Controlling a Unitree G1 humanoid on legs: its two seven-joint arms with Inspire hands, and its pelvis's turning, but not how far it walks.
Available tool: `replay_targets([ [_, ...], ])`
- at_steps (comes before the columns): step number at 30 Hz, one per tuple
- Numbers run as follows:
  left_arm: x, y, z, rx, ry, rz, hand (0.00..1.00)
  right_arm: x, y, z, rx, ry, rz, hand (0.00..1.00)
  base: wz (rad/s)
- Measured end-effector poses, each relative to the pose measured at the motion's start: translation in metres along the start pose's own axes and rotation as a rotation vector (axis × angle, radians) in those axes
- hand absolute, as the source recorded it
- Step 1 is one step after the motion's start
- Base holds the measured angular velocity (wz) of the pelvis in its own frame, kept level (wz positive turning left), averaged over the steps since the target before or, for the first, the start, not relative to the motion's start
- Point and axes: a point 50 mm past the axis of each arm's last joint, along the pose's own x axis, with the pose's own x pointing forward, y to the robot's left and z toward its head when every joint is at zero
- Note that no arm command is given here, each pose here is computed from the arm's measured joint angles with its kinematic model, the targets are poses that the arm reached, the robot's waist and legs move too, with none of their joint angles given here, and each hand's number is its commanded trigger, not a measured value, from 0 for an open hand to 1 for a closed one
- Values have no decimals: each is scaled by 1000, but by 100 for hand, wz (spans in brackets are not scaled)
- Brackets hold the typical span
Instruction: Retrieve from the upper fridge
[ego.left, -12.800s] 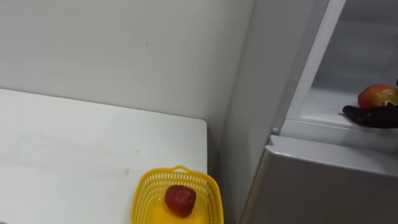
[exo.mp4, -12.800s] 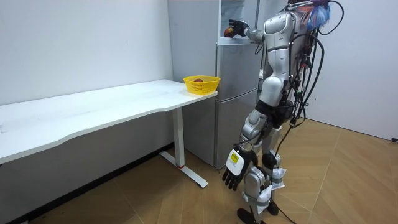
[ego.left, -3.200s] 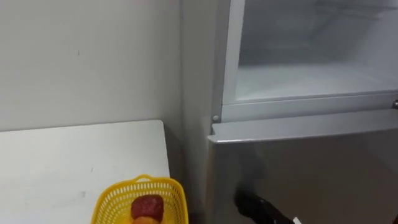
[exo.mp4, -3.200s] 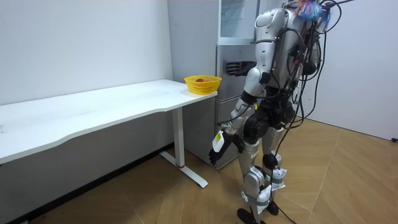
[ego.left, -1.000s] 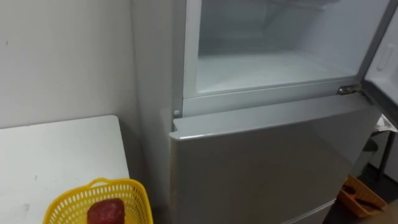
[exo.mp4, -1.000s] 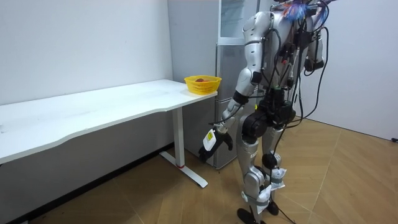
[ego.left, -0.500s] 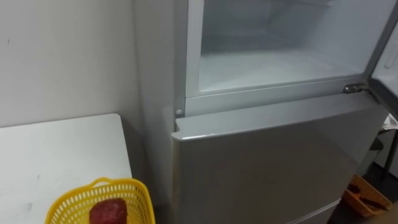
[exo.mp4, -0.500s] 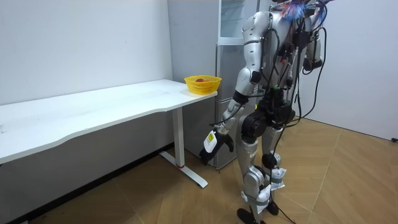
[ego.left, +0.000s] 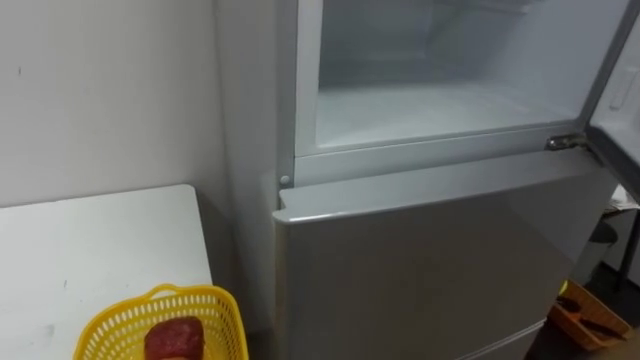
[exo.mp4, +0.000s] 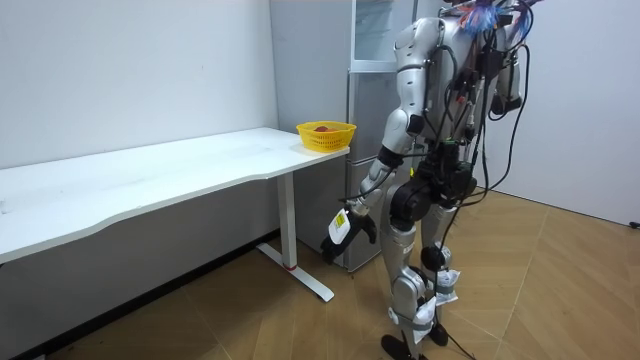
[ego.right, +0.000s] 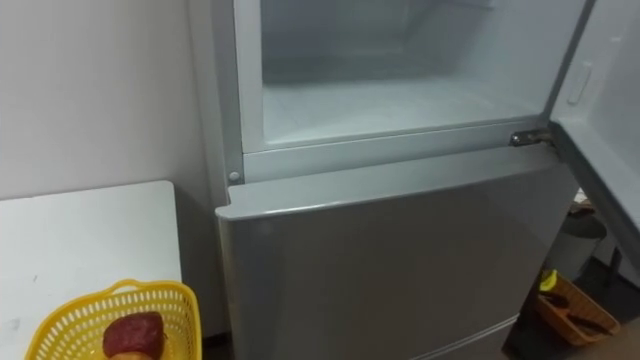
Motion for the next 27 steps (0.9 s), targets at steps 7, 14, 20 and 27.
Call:
replay_targets([
  [7, 0, 0, -2, 28, 0, 19, 0, -4, 9, -1, 5, 4, 57, 0, -5],
  [14, -2, -2, -10, 72, 16, 4, 0, -5, 11, -1, -9, -6, 79, 0, -1],
  [20, -2, -2, -9, 85, 14, -1, 0, -6, 22, 3, -18, -44, 154, 0, 2],
  [27, -1, -5, -10, 86, 29, -28, 0, -14, 36, -6, -45, -26, 254, 0, 8],
])
